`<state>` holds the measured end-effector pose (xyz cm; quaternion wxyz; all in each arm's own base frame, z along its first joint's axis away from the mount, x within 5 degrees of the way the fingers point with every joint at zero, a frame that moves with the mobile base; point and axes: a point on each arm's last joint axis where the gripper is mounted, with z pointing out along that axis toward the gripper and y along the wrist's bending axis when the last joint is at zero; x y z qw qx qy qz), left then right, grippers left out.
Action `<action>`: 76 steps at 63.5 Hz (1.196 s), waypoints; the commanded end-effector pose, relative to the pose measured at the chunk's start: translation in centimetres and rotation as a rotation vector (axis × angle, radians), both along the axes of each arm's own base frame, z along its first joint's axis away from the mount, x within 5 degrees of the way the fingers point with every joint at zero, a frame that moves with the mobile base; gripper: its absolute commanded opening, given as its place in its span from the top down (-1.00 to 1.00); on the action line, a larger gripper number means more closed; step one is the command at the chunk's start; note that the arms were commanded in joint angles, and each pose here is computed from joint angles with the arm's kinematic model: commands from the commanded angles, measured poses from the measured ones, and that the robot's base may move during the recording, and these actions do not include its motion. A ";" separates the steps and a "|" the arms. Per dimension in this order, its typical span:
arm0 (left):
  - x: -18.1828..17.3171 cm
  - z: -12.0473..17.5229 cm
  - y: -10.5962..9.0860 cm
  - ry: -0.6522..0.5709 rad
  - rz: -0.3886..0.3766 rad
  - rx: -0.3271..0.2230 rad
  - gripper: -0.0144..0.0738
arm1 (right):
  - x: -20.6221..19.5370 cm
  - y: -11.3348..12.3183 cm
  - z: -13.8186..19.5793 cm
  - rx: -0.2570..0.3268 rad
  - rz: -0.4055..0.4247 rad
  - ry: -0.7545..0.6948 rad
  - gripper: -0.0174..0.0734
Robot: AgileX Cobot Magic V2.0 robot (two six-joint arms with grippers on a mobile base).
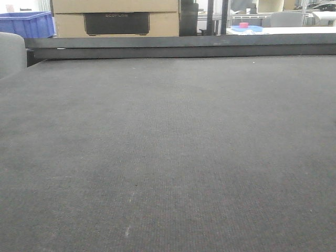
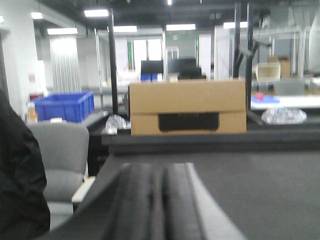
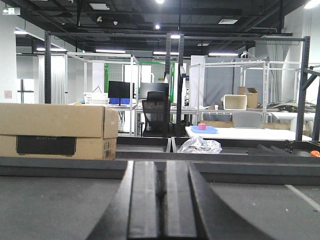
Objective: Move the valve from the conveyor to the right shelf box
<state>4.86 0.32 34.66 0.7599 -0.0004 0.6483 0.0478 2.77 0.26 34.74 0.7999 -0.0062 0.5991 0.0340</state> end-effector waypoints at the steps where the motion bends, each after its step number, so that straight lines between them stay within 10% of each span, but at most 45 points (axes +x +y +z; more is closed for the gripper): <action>1: 1.3 1.4 0.1 0.112 0.003 -0.017 0.07 | 0.9 0.0 1.5 -0.005 0.001 0.033 0.48; 15: 4.3 3.4 0.0 0.253 -0.027 -0.075 -0.66 | 5.0 0.2 1.8 -0.009 0.001 0.174 -0.66; 49: 7.0 3.7 -1.0 0.392 -0.123 -0.106 -0.69 | 15.6 0.9 5.8 -0.077 0.051 0.850 -0.64; 76: 7.0 3.7 -1.0 0.394 -0.123 -0.106 -0.69 | 25.7 0.4 -1.2 -0.079 0.034 1.434 -0.64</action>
